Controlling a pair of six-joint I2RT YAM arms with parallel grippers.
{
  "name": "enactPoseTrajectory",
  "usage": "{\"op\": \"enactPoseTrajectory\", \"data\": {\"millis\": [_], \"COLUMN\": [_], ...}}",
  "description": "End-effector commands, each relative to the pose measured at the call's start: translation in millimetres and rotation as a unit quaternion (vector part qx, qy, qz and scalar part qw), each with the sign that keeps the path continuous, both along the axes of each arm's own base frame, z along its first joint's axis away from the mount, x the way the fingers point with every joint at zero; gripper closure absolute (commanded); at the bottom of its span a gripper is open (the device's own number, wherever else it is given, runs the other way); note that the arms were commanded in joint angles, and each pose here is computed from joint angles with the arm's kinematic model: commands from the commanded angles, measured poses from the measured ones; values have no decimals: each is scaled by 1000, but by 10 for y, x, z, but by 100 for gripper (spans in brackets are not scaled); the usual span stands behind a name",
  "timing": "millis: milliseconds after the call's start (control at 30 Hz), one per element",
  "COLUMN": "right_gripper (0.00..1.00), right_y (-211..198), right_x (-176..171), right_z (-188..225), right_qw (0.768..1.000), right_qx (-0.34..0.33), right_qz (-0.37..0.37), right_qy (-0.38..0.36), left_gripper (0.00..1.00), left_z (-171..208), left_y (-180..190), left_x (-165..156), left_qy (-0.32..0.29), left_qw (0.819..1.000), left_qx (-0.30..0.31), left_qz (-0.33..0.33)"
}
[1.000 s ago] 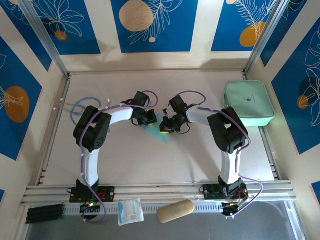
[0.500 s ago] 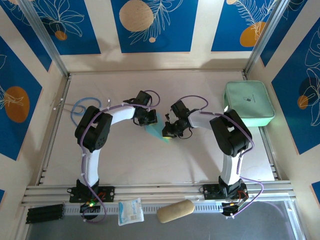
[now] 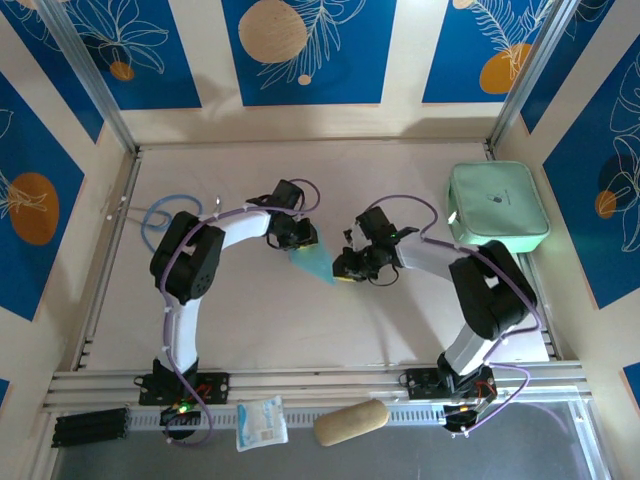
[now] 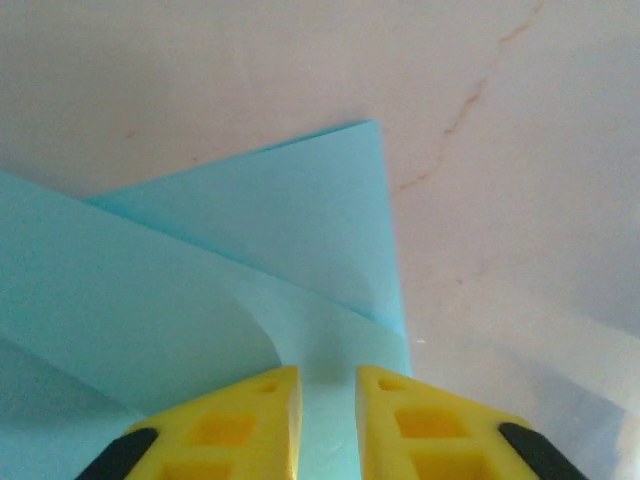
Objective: Fold a paper plane with a square sheet of paper (pick it up from the middle)
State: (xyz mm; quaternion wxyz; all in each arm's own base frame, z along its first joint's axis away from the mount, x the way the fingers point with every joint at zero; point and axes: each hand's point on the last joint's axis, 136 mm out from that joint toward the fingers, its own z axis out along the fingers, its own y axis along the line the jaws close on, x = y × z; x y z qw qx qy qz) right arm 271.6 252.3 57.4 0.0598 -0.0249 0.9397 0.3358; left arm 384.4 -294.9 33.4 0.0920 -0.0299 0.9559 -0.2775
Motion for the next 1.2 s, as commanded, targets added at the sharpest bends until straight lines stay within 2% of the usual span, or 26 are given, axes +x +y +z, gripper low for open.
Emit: {"op": "enactPoseTrajectory", "data": {"millis": [0,133,267,400,900,1167], "right_gripper": [72,68,69,71,77,78], "right_y": [-12,72,197,252,460,507], "right_x": [245,425,536,594,532,490], "right_z": [143,101,15,-69,-290,-398], "right_qw": [999,999,1000,1000,999,997], "right_qx": [14,19,13,6,5,-10], "right_qz": [-39,-34,-12,-2,52,71], "right_qy": [-30,-25,-16,-11,11,14], "left_gripper": [68,57,48,44,44,53], "left_z": [604,799,808,728,398,218], "left_y": [-9,259,557,730,796,642], "left_x": [114,132,58,-58,-307,-356], "left_qy": [-54,-88,-95,-85,-37,-6], "left_qw": [997,993,988,985,987,987], "left_qx": [-46,-37,-30,-33,-42,-79], "left_qz": [25,75,121,144,154,139]}}
